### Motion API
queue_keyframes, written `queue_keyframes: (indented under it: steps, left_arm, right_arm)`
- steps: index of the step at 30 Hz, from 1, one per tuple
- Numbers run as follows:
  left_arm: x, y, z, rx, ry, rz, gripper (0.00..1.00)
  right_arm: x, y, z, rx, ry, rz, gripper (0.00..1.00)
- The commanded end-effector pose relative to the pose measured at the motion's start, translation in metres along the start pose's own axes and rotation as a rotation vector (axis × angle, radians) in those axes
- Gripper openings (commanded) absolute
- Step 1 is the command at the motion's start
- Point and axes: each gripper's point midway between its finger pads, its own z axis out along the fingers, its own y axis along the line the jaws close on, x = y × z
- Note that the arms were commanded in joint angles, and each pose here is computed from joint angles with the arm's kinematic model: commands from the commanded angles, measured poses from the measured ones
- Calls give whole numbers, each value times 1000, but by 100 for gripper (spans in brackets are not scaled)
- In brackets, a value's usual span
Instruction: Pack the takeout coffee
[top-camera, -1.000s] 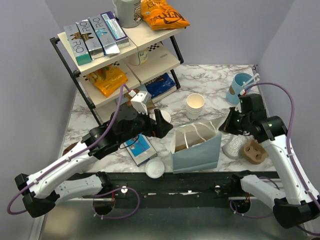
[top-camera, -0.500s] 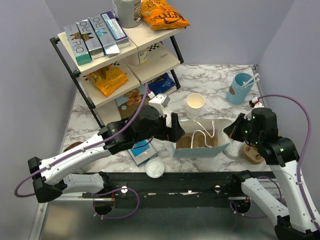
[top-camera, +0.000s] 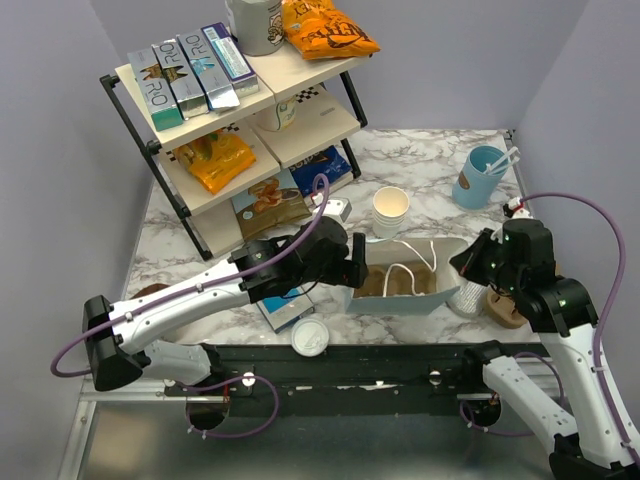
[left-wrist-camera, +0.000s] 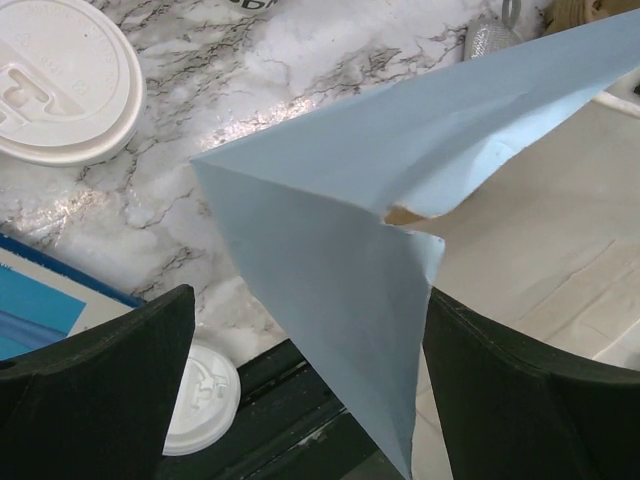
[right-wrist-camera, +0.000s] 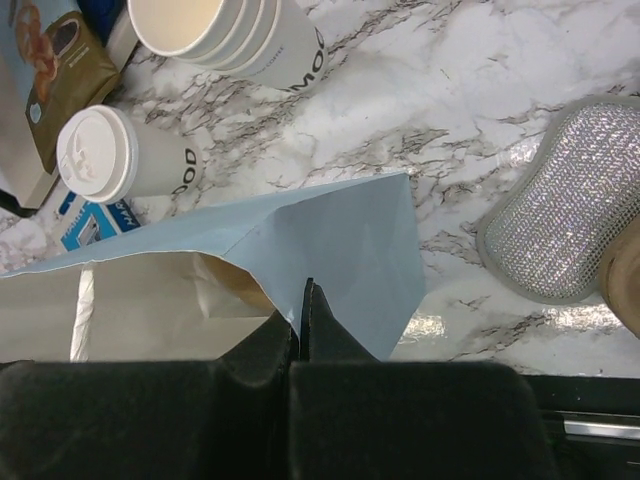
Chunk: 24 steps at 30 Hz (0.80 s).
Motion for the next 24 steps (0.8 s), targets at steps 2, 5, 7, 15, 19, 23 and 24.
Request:
queue_keyframes:
  steps: [2, 5, 7, 15, 19, 23, 24]
  left_arm:
    - [-9, -9, -3, 6, -19, -16, 76]
    - [-17, -11, -4, -9, -18, 1, 31]
    - [-20, -16, -8, 4, -19, 8, 6]
    - [-53, -35, -56, 152, -145, 11, 0]
    - [-67, -44, -80, 238, -221, 28, 0]
    - [-80, -53, -100, 294, -271, 53, 0]
    - [-80, -56, -100, 303, -269, 60, 0]
  right_arm:
    - [-9, -3, -6, 3, -67, -4, 1]
    - [-14, 5, -17, -40, -92, -17, 1]
    - [-19, 10, -28, -64, -109, -14, 1]
    - [-31, 38, -71, -254, -211, -93, 1]
    - [-53, 57, -107, -385, -396, -173, 1]
    - [-62, 58, -125, -373, -418, -163, 1]
    - [-60, 60, -125, -385, -404, -165, 1]
